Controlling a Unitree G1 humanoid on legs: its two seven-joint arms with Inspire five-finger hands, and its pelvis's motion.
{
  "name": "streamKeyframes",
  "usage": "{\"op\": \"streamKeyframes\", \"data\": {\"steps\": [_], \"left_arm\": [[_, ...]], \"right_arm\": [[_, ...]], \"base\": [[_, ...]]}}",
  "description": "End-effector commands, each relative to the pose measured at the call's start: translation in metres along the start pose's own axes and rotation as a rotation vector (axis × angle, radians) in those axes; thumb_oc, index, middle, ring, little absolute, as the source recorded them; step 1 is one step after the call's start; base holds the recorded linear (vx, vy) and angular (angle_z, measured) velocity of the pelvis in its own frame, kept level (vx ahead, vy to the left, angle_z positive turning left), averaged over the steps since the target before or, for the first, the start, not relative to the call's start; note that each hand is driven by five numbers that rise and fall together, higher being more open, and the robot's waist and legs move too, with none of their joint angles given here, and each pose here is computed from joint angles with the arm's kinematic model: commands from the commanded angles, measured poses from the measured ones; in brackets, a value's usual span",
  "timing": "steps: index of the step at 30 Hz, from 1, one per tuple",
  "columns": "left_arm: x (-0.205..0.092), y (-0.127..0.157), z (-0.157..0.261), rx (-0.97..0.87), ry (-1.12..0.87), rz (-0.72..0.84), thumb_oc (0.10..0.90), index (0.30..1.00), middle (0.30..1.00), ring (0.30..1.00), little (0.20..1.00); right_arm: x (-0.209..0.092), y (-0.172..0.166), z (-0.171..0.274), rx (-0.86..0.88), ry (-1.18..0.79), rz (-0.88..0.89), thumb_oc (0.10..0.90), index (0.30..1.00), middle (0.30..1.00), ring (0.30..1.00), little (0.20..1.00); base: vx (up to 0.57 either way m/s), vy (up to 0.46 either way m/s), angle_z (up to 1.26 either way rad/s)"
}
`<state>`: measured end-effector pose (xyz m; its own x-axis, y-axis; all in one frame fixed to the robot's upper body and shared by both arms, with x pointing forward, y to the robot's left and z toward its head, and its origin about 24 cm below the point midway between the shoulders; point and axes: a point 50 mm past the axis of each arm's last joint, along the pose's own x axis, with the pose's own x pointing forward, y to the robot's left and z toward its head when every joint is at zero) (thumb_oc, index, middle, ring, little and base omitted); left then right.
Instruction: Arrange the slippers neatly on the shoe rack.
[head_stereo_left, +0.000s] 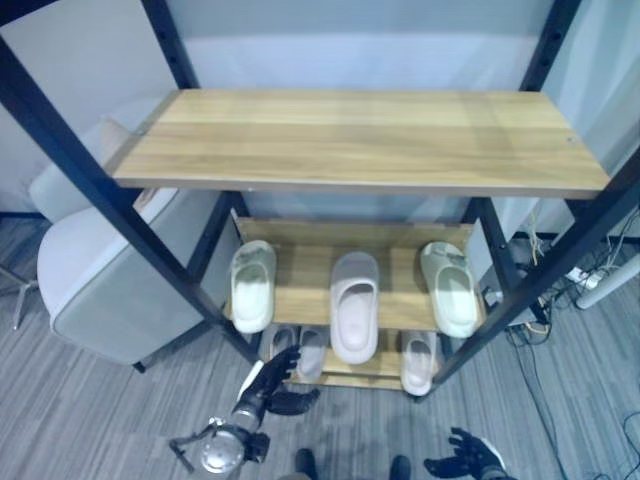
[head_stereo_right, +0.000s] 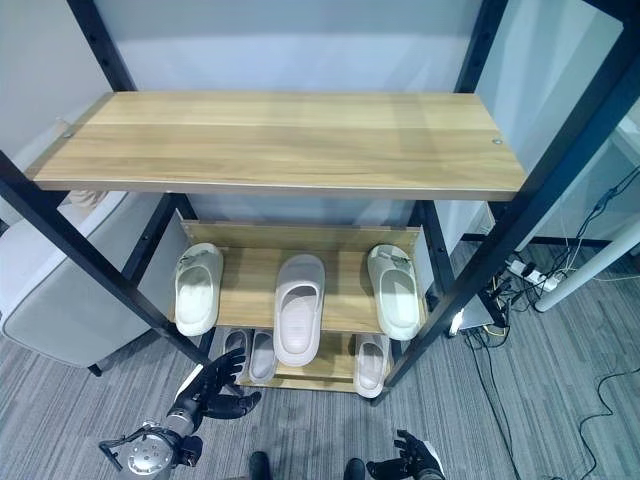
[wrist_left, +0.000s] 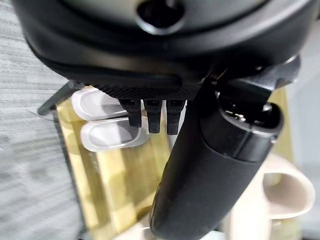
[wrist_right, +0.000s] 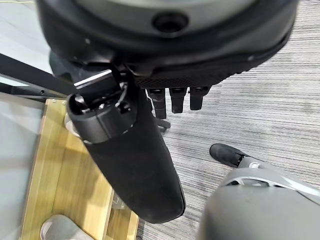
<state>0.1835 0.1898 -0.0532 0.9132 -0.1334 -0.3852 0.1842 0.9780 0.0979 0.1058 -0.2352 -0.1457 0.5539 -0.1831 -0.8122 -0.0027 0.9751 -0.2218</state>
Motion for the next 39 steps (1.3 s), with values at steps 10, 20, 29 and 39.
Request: {"op": "streamKeyframes", "data": {"steps": [10, 20, 29, 39], "left_arm": [[0.013, 0.002, 0.081, -0.083, -0.379, -0.074, 0.800, 0.900, 0.900, 0.900, 0.900], [0.018, -0.010, 0.117, -0.096, -0.530, -0.091, 0.800, 0.900, 0.900, 0.900, 0.900], [0.029, -0.017, 0.135, -0.020, -0.591, -0.070, 0.800, 0.900, 0.900, 0.900, 0.900], [0.049, -0.011, 0.155, 0.233, -0.640, 0.066, 0.800, 0.900, 0.900, 0.900, 0.900]], "right_arm": [[0.005, -0.008, 0.020, 0.014, -0.075, -0.017, 0.800, 0.900, 0.900, 0.900, 0.900], [0.004, -0.001, 0.015, 0.011, -0.059, -0.008, 0.800, 0.900, 0.900, 0.900, 0.900], [0.004, 0.004, 0.011, 0.003, -0.040, 0.002, 0.800, 0.900, 0.900, 0.900, 0.900], [-0.001, 0.007, -0.003, 0.010, -0.003, 0.011, 0.800, 0.900, 0.900, 0.900, 0.900]], "base": [[0.00, 0.000, 0.00], [0.00, 0.000, 0.00], [0.01, -0.005, -0.05], [0.04, -0.002, -0.10]]}}
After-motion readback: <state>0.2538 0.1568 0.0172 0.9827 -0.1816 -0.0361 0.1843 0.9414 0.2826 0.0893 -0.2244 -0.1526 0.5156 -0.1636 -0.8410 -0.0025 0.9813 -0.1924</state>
